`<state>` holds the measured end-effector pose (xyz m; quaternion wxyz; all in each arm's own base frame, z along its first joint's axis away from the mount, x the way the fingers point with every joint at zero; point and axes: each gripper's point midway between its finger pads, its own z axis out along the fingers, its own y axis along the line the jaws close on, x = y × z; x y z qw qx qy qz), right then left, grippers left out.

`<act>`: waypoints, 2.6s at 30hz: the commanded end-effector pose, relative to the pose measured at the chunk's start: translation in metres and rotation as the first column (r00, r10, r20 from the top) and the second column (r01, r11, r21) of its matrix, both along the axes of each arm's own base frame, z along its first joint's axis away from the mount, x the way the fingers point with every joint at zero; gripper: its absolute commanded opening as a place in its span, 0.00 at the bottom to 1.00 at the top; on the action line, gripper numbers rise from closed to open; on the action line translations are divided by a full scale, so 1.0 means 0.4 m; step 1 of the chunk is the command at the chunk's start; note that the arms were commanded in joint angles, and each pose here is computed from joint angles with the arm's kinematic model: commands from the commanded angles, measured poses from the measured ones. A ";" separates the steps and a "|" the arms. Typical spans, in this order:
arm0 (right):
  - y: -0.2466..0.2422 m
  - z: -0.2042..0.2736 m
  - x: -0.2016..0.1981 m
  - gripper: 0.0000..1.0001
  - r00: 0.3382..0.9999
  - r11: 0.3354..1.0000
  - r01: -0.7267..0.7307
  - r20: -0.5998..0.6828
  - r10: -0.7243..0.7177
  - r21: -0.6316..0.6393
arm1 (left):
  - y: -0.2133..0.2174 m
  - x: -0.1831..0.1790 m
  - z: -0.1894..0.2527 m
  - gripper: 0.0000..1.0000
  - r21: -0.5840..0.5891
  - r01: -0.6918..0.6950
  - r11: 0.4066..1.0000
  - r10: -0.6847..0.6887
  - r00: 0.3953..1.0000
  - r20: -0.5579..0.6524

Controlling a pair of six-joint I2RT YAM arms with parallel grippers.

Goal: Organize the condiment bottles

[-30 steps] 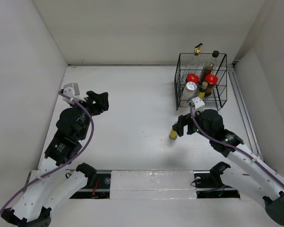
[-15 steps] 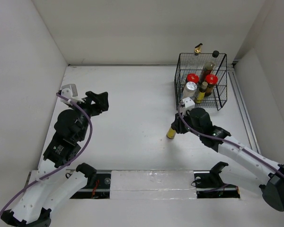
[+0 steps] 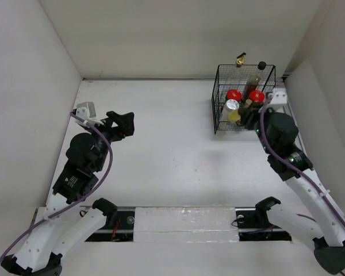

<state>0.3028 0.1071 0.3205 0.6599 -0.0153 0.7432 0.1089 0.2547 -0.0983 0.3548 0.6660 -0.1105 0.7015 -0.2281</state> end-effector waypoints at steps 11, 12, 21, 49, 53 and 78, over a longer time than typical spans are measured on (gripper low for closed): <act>-0.378 0.141 0.162 0.14 0.896 0.904 0.423 0.121 -0.428 0.064 | -0.011 -0.013 0.046 0.91 -0.032 0.040 0.999 -0.038 0.997 0.061; -0.384 0.123 0.184 0.14 0.900 0.906 0.419 0.106 -0.423 0.058 | -0.011 -0.013 0.046 0.91 -0.032 0.040 0.999 -0.038 0.997 0.060; -0.416 0.049 0.278 0.12 0.907 0.909 0.413 0.062 -0.416 0.052 | -0.014 -0.008 0.041 0.94 -0.028 0.040 0.999 -0.039 0.998 0.052; -0.424 -0.226 0.359 0.44 0.883 0.895 0.446 -0.164 -0.440 0.002 | -0.033 0.013 0.019 0.99 0.009 0.058 0.998 -0.058 0.998 0.020; -0.423 -0.231 0.356 0.46 0.881 0.894 0.448 -0.175 -0.440 0.008 | -0.033 0.013 0.013 0.99 0.013 0.058 0.998 -0.058 0.998 0.012; 0.083 0.328 -0.006 1.00 0.809 0.905 -0.426 0.442 0.388 -0.015 | -0.007 0.004 0.038 0.99 -0.006 0.016 1.000 -0.016 0.999 0.046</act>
